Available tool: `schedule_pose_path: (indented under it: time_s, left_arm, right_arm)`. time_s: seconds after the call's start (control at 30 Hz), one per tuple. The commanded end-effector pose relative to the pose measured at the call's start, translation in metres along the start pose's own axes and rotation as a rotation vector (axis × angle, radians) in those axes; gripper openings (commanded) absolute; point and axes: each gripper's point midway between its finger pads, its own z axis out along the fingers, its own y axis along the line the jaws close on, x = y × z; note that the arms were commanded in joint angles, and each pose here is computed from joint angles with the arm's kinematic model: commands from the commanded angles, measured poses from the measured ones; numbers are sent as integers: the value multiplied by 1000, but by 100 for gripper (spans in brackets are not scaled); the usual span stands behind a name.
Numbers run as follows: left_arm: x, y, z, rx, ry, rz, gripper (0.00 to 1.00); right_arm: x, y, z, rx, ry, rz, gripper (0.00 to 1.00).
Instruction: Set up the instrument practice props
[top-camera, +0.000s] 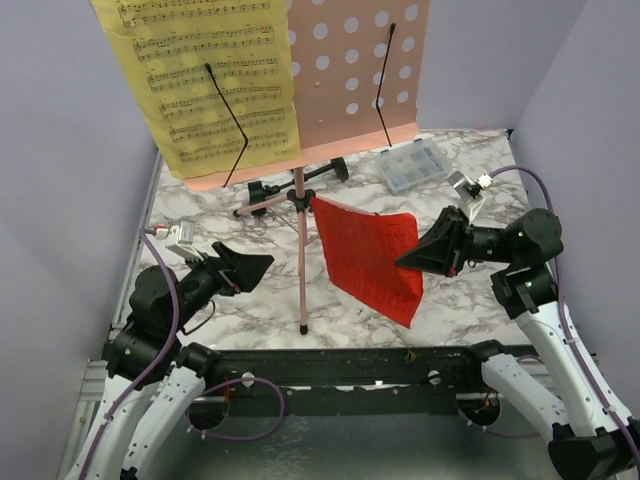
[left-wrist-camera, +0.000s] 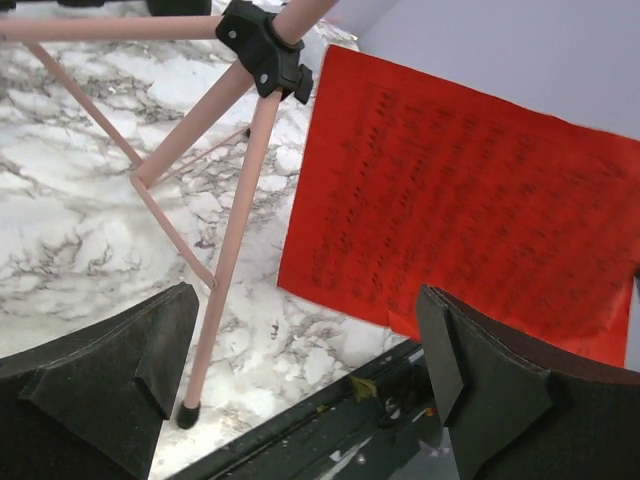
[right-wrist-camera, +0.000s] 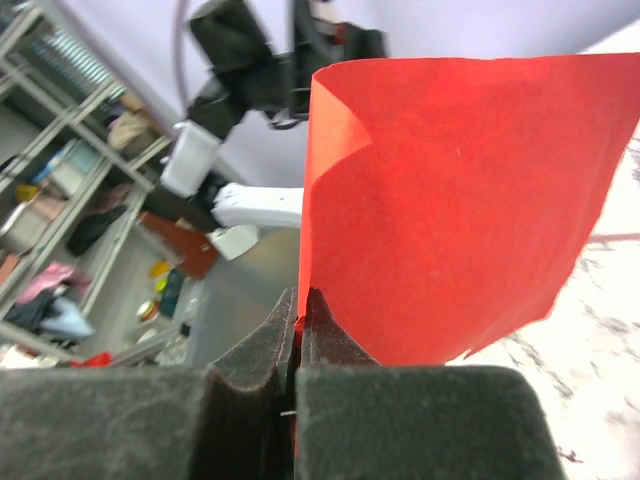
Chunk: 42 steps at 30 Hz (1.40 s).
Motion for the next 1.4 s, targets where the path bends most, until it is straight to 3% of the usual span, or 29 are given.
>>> schedule_pose_path:
  time_s: [0.0,0.23,0.43,0.67,0.83,1.03,1.37]
  left_arm:
    - [-13,-6,2,-46,-26,-173,99]
    - [-27,-15,-3,-37,-87,-304,99]
    - [-25,-20,-12,29,-131,-486,99]
    - [-19,-11,-12,51,-166,-564,99]
    - [-9,-8,-5,110,-157,-703,99]
    - [6,2,14,108,-102,-802,99]
    - [22,-7,28,112,35,-855,99]
  right_arm:
    - [-6,58,-8,-220,60,-25,1]
    - [-16,64,-7,-304,-55,1,1]
    - [-35,41,-9,-315,-366,143,0]
    - [-42,3,-18,-233,-593,226,1]
    - [-47,-11,-31,-194,-739,270,1]
    - [-44,-29,-34,-139,-812,302,1]
    - [-39,-26,-8,-169,-799,321,1]
